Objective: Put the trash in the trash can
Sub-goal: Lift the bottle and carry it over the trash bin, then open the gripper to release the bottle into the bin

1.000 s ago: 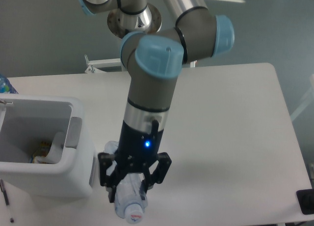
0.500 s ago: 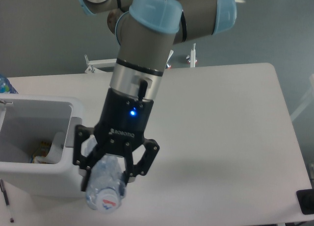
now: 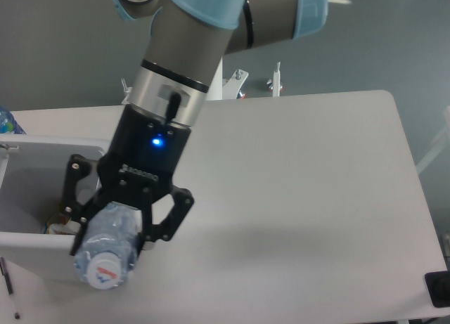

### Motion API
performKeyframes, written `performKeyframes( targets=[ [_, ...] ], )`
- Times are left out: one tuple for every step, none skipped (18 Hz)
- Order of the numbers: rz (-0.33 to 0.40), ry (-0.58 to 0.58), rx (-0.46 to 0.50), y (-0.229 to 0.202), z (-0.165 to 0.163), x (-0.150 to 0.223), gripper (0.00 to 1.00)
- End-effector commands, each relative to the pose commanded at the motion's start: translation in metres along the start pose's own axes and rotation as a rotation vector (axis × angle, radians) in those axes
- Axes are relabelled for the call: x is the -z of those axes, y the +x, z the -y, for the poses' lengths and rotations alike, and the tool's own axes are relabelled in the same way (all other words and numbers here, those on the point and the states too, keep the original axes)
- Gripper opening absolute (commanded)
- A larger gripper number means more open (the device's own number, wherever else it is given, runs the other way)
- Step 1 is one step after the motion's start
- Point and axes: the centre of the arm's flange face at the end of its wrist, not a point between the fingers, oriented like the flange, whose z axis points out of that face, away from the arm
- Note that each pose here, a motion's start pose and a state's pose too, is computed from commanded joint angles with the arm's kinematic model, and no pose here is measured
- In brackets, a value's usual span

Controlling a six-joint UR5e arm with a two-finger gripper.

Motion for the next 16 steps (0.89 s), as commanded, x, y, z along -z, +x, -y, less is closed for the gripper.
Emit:
performKeyframes(
  targets=[
    [-0.004, -0.010, 0.002, 0.004, -0.006, -0.002, 0.66],
    [-0.011, -0.017, -0.002, 0.012, -0.011, -0.002, 0.66],
    [-0.019, -0.025, -0.009, 0.021, -0.017, -0.003, 0.66],
    [-0.024, -0.034, -0.010, 0.026, -0.022, -0.004, 0.66],
    [-0.027, -0.038, -0.014, 0.030, -0.024, -0.004, 0.66],
    [-0.029, -0.040, -0.014, 0.032, -0.026, -0.005, 0.66],
    [-0.036, -0.045, -0.023, 0.039, -0.028, -0.008, 0.66],
    [-0.039, -0.051, -0.029, 0.042, -0.030, -0.012, 0.66],
    [-0.039, -0.055, -0.032, 0.041, -0.031, -0.016, 0.66],
    [-0.039, -0.048, -0.039, 0.039, -0.032, -0.020, 0.67],
    [-0.043, -0.043, -0.056, 0.042, -0.034, -0.027, 0.67],
    [-0.044, -0.040, -0.073, 0.047, -0.037, -0.034, 0.67],
    [-0.035, -0.044, -0.086, 0.046, -0.041, -0.040, 0.67],
    [-0.027, -0.055, -0.107, 0.048, -0.046, -0.045, 0.67],
    [-0.022, -0.068, -0.129, 0.050, -0.053, -0.051, 0.67],
    [-0.020, -0.081, -0.152, 0.051, -0.060, -0.055, 0.67]
  ],
)
